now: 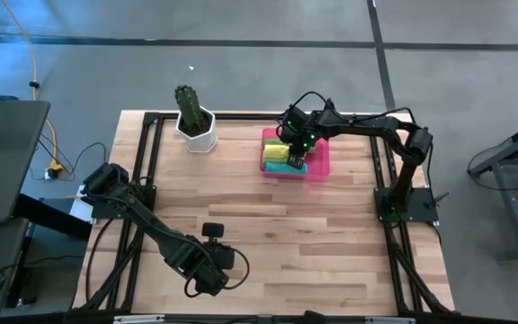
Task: Roll microfiber towels into tight, uniform cylinder then place into a basket
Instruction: Put the yellow microfiber cloth into the pink bin
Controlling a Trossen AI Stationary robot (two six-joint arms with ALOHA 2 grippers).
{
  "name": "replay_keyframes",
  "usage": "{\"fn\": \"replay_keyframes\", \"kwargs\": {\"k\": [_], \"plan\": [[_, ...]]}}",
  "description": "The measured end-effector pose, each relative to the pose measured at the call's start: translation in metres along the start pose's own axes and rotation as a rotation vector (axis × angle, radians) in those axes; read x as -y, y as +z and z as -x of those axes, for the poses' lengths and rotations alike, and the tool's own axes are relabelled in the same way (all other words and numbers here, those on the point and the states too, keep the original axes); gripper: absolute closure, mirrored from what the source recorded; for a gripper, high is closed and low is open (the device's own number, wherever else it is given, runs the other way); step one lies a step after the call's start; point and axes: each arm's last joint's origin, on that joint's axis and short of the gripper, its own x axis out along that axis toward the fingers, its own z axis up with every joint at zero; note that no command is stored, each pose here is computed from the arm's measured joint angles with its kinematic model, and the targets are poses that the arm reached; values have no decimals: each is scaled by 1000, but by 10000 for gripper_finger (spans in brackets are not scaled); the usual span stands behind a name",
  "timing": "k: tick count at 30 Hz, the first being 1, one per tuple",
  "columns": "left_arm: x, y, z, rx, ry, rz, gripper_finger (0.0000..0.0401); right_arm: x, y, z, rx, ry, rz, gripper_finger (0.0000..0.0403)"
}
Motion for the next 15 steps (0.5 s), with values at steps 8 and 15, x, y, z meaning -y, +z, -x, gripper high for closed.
{"fn": "replay_keyframes", "kwargs": {"k": [8,15], "plan": [[0,0,0,0,0,-3,371,10,0,1,26,-16,-12,382],[0,0,0,1,0,-3,371,10,1,1,28,-16,5,338]]}}
